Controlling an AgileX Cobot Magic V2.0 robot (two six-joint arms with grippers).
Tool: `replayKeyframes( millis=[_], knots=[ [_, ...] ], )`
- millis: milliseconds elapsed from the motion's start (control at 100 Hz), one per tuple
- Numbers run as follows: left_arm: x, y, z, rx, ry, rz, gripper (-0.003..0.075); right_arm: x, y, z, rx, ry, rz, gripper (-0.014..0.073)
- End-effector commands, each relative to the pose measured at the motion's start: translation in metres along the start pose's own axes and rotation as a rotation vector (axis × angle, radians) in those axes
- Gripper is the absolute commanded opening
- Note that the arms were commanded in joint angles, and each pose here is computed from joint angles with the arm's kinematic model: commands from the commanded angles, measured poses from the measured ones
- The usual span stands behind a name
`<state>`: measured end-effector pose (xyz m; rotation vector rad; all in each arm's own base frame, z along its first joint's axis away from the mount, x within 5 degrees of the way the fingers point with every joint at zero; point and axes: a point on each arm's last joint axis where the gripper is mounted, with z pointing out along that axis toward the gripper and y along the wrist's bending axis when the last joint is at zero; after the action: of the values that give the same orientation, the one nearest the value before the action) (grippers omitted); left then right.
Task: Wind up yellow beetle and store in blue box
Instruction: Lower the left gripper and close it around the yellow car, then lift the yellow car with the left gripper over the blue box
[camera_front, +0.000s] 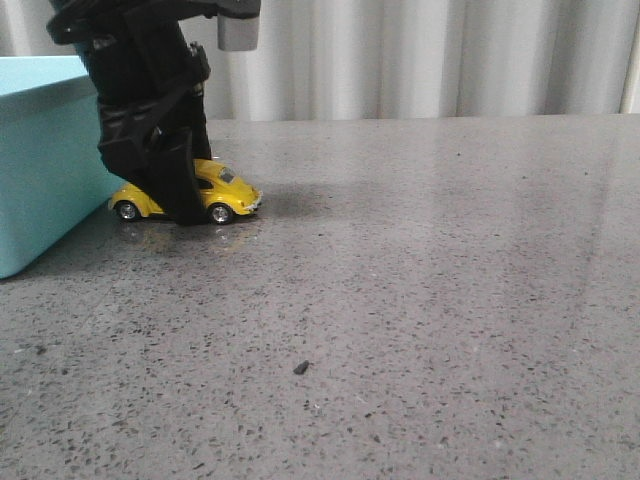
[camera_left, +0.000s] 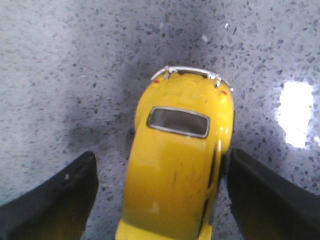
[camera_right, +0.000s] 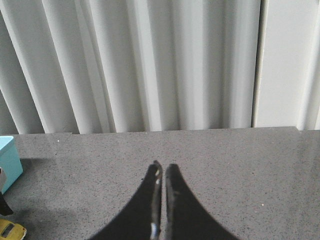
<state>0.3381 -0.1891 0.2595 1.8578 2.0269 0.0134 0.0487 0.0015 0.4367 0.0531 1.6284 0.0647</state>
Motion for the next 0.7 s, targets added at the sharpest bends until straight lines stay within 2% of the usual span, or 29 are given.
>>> replayKeyframes(
  millis=[0,220,480,580,690],
  knots=[
    [-0.0104,0.0044,-0.0241,-0.075,-0.071,0.001,0.0493,-0.0134,0.0000,-0.0010,0.007,-0.096,-0.021,-0.0061],
    [-0.0103,0.0044,-0.0234,-0.073,-0.069,0.001,0.0477,-0.0134,0.0000,-0.0010,0.007,-0.096,-0.021,-0.0061],
    [-0.0101,0.0041,-0.0233,-0.070,-0.068,0.001,0.0239,-0.0134,0.0000,-0.0010,0.007,-0.096,-0.021,-0.0061],
    [-0.0101,0.0041,-0.0233,-0.070,-0.068,0.001,0.0197,-0.0134,0.0000,-0.0010,0.007,-0.096,-0.021,-0.0061],
    [-0.0099,0.0037,-0.0233,-0.065,-0.065,0.001,0.0195,-0.0134,0.0000,-0.0010,0.007,-0.096,-0.021,-0.0061]
  ],
)
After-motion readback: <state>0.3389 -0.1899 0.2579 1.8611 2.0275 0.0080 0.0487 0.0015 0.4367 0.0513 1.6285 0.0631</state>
